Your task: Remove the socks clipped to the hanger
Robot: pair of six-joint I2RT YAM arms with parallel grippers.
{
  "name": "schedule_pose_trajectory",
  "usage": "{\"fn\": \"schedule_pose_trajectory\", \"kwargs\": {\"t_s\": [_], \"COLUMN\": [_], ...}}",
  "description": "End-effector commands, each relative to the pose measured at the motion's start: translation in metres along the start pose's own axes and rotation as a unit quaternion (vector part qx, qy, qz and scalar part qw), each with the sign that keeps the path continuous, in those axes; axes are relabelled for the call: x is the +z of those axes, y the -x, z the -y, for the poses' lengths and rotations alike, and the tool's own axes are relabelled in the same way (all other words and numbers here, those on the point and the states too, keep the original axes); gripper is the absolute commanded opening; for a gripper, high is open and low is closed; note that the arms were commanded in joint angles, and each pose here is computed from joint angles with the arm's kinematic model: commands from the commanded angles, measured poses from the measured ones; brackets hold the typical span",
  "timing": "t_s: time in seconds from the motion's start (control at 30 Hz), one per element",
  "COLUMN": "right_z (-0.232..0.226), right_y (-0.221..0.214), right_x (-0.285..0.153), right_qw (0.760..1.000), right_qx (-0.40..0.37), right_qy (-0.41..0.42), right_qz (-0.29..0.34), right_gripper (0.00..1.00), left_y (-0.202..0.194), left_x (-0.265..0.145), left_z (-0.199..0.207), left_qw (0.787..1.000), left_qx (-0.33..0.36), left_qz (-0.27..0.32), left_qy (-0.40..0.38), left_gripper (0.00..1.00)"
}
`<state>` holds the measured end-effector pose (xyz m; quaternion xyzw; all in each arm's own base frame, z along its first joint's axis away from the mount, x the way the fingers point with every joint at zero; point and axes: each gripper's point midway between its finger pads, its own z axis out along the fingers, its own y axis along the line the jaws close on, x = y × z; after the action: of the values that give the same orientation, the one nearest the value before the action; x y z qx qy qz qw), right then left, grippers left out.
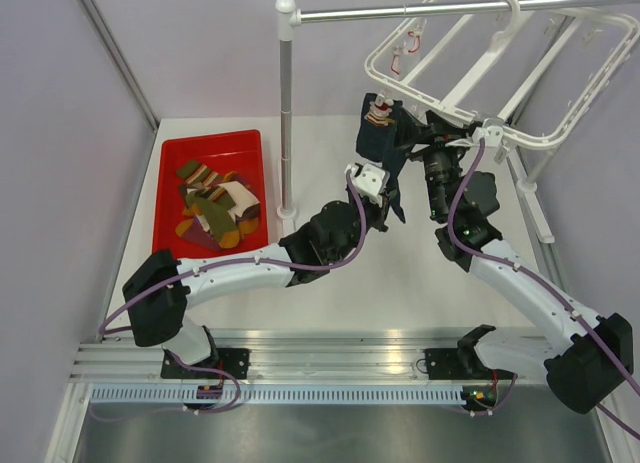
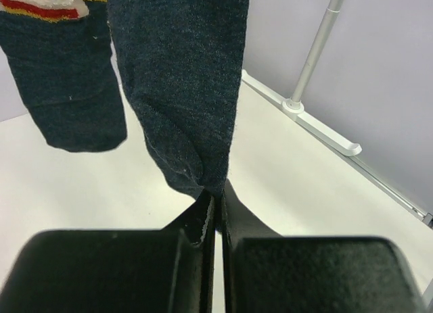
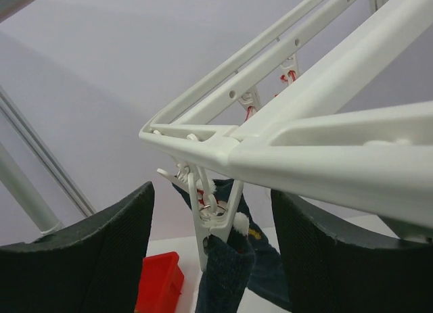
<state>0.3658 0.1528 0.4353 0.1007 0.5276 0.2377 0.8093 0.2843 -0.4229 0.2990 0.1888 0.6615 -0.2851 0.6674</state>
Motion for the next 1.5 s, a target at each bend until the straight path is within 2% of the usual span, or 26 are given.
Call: {"fn": "schedule_pose_trajectory", "kwargs": {"t_s": [0.0,0.2,0.43,0.5,0.57,0.6,0.8,1.0,1.47], "right_z": [-0.012,-0.01,-0.009,-0.008,-0.008,-0.008,-0.008,-0.005,-0.004], "right_y": [0.018,0.018,0.019,0.018,0.02,0.02,0.025,0.026,0.028], "right_x": [0.007,0.006,0.008,0.009,0.008,0.008,0.006,0.004,0.001], "right_qw": [1.0,1.0,1.0,1.0,1.0,1.0,1.0,1.0,1.0], "right_qx": [0.01,0.002,0.002,0.004,0.005,0.005,0.004,0.002,-0.002], "right_qy": [0.018,0.013,0.007,0.005,0.005,0.005,0.003,-0.002,-0.005], "right_qz": [0.016,0.012,0.014,0.014,0.016,0.016,0.018,0.017,0.011], "right_gripper": [0.73,0.59,0.52,0.41,0.34,0.26,0.06,0.01,0.01], "left_y": [0.024,0.023,0.022,0.022,0.022,0.024,0.025,0.024,0.02], "left_x": [-0.006,-0.007,-0.007,-0.008,-0.008,-0.008,-0.008,-0.014,-0.01], "left_z": [0.005,0.005,0.005,0.005,0.005,0.005,0.0,-0.012,-0.061], "left_qw": [1.0,1.0,1.0,1.0,1.0,1.0,1.0,1.0,0.997], "left_qx": [0.003,0.004,0.004,0.004,0.006,0.006,0.009,0.007,-0.045], "left_qz": [0.024,0.023,0.021,0.021,0.021,0.023,0.024,0.024,-0.008], "left_qy": [-0.014,-0.013,-0.014,-0.014,-0.013,-0.014,-0.002,0.014,0.058], "left_gripper": [0.02,0.02,0.02,0.02,0.02,0.02,0.02,0.02,0.02]}}
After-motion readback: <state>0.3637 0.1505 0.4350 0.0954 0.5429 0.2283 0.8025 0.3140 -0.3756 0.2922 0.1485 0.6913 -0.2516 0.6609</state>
